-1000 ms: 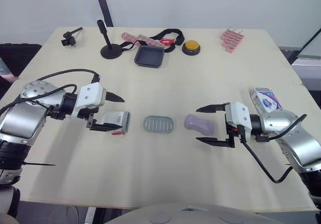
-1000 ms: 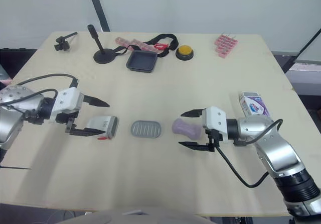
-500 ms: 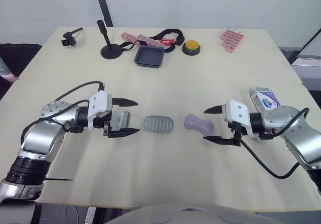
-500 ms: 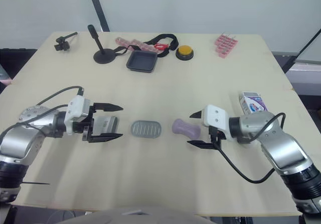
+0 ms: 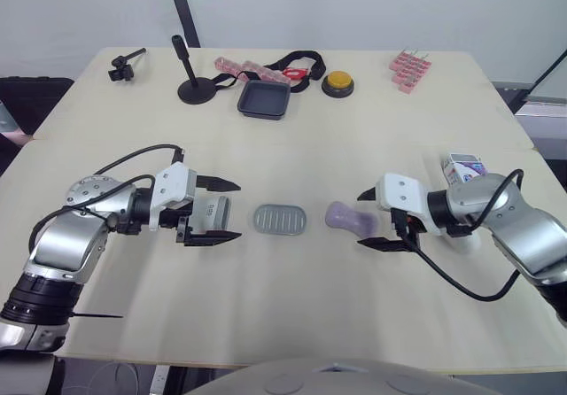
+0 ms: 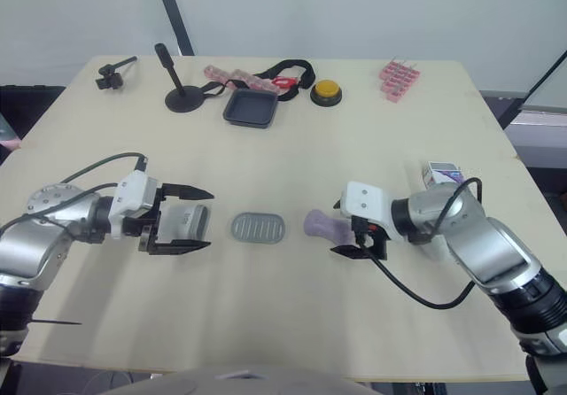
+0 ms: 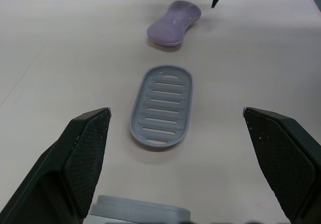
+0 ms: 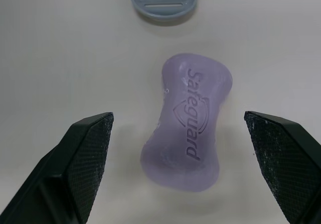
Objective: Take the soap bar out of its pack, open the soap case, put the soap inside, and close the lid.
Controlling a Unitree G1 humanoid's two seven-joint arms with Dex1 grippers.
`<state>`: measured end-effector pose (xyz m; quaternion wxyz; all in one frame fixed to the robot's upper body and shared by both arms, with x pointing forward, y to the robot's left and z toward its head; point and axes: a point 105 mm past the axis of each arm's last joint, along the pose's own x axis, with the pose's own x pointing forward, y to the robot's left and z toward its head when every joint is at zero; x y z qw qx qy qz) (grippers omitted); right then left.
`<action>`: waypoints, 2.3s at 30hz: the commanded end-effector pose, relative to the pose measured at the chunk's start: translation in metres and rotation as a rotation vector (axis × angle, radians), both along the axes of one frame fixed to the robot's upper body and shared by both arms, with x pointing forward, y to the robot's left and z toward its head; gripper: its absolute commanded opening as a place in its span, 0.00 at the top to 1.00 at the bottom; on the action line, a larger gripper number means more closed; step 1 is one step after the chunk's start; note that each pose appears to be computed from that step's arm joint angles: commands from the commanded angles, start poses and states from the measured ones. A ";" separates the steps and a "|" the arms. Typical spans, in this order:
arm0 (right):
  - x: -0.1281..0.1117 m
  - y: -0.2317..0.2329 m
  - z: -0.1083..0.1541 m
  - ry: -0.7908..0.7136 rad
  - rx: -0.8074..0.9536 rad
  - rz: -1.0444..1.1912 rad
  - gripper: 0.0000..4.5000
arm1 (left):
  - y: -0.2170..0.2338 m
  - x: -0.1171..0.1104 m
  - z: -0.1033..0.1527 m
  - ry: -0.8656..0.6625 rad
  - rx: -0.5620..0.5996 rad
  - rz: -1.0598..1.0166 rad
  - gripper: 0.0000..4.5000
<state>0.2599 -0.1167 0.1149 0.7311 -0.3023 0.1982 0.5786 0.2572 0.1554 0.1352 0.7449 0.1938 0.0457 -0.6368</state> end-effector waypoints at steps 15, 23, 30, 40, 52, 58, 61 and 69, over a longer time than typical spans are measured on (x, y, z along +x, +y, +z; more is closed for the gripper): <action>0.019 0.015 -0.017 0.075 -0.190 -0.158 0.00 | -0.008 -0.009 0.005 -0.064 0.016 -0.020 0.00; 0.023 0.020 -0.019 0.122 -0.188 -0.206 0.12 | -0.008 -0.008 0.002 -0.072 0.019 -0.013 0.00; 0.014 0.011 -0.022 0.126 -0.228 -0.166 0.31 | -0.008 -0.008 0.000 -0.079 0.017 -0.008 0.00; 0.010 -0.003 -0.025 0.141 -0.256 -0.175 0.31 | -0.008 -0.005 -0.003 -0.091 0.014 -0.004 0.00; 0.008 0.001 -0.027 0.136 -0.248 -0.148 0.61 | -0.005 -0.002 -0.003 -0.105 0.026 0.002 0.00; 0.006 0.012 -0.014 0.121 -0.218 -0.105 0.61 | -0.002 -0.001 -0.004 -0.115 0.041 0.012 0.00; 0.007 0.016 -0.008 0.106 -0.209 -0.088 0.61 | -0.001 0.000 -0.003 -0.120 0.041 0.018 0.00; 0.008 0.037 0.013 0.078 -0.160 -0.015 0.61 | 0.003 0.000 -0.002 -0.126 0.052 0.037 0.00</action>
